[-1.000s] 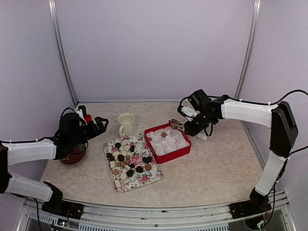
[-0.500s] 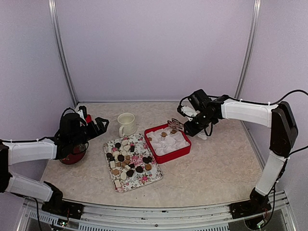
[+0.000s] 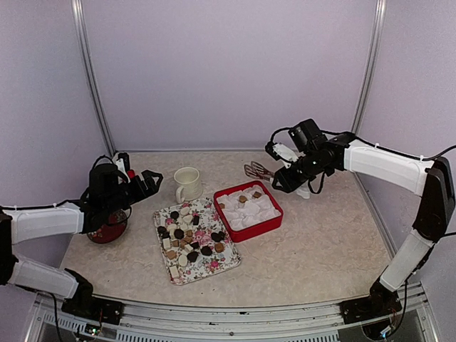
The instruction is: Pack the chocolate
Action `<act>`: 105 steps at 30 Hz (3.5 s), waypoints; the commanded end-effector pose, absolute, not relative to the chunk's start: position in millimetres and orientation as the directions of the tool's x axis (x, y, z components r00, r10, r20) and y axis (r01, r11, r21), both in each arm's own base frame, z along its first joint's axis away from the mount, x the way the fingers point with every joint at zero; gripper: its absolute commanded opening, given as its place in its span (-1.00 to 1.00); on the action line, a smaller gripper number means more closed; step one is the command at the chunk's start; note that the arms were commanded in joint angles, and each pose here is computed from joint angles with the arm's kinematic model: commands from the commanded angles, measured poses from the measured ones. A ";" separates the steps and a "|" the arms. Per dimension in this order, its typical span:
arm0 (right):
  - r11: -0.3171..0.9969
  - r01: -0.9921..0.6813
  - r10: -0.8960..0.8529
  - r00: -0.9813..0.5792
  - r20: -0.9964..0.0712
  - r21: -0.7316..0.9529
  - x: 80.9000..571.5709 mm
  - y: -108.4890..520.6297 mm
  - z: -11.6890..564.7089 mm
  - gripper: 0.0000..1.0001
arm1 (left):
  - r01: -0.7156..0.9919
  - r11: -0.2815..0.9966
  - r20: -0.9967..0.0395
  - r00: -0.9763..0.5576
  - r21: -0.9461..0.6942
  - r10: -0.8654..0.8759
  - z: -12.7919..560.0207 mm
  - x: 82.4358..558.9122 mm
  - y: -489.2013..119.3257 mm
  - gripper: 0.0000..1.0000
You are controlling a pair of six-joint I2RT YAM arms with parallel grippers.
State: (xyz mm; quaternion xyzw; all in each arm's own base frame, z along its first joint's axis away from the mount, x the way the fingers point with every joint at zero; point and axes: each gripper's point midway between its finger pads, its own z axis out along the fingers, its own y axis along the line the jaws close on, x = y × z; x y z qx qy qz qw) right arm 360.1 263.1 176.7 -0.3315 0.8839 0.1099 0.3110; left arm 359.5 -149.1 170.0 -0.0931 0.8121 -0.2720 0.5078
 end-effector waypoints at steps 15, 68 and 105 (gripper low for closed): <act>0.691 -0.723 -0.513 -0.498 -0.699 0.009 348.3 275.7 214.0 -0.28 | 0.220 0.826 -0.788 -0.497 -0.518 -0.362 181.0 350.8 -160.3 0.98; 0.297 -0.948 -0.744 -0.306 -0.593 0.116 189.1 375.0 140.0 -0.20 | 0.197 0.819 -0.780 -0.482 -0.539 -0.398 187.1 348.7 -153.7 0.98; 0.270 -0.961 -0.848 -0.269 -0.457 0.066 183.2 385.7 82.3 -0.01 | 0.194 0.819 -0.775 -0.494 -0.540 -0.394 176.9 351.3 -155.8 0.98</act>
